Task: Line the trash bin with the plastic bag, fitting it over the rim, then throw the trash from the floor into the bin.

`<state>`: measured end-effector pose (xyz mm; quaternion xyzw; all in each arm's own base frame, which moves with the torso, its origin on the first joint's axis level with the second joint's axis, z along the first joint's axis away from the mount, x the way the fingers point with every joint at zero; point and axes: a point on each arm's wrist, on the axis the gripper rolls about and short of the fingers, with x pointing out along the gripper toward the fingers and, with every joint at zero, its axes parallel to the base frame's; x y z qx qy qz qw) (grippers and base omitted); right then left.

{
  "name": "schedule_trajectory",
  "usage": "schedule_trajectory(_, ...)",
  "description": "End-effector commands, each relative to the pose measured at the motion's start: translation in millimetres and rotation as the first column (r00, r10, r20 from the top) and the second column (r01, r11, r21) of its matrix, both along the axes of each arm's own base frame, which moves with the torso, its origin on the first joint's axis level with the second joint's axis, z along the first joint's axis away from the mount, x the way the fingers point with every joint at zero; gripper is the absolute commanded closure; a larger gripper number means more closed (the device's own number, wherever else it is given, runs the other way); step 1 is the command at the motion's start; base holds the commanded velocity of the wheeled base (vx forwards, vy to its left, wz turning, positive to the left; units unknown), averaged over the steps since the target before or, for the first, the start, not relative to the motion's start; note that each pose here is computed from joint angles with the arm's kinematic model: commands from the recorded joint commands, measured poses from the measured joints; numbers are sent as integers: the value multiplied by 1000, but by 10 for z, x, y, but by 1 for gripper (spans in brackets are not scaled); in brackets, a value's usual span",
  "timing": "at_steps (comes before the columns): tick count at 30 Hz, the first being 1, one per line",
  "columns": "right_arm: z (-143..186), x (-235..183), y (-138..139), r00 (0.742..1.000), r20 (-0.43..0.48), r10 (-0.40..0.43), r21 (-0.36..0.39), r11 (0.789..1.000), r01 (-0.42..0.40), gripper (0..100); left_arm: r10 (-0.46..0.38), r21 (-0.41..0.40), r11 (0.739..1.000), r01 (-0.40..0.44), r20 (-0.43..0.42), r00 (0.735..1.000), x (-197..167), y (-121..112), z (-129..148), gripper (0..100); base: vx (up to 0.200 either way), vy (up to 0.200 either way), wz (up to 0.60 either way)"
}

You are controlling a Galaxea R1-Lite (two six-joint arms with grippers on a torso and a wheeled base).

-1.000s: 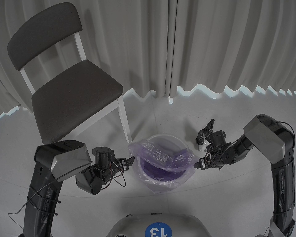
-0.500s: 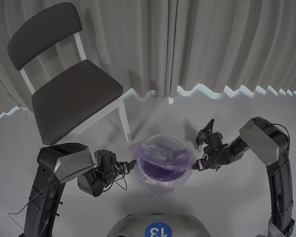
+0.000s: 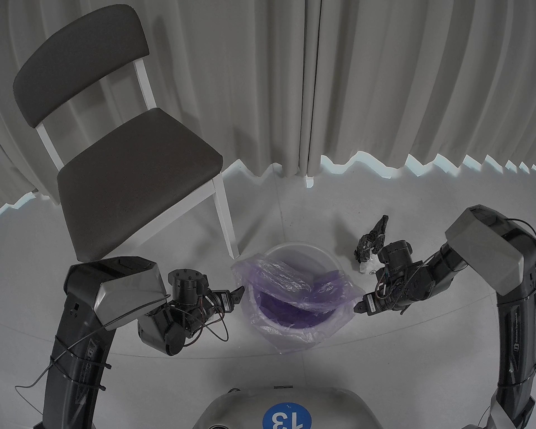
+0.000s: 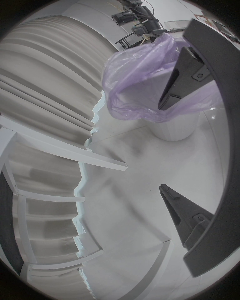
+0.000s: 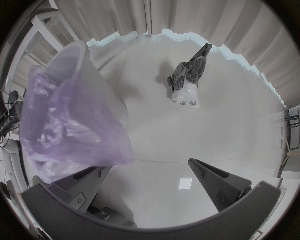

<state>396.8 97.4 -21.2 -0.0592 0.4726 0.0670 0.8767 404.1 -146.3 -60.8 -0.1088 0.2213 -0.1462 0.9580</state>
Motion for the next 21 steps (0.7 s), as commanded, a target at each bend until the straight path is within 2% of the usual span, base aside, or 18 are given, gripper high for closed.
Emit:
schedule_trajectory(1, 394, -162, -32, 998, 58, 1, 13, 1000, -2, 0, -9, -9, 1000, 10, 24, 1000, -52, -4, 91, 0, 0, 0, 0)
schedule_trajectory(10, 764, -427, -64, 994, 107, 9, 25, 1000, -12, 0, -14, -17, 1000, 15, 44, 999, -82, 6, 204, 0, 0, 0, 0)
schedule_trajectory(21, 1206, -608, 202, 975, 205, 89, 33, 995, -98, 0, -9, -29, 1000, 11, 77, 997, -100, 39, 354, 0, 0, 0, 0)
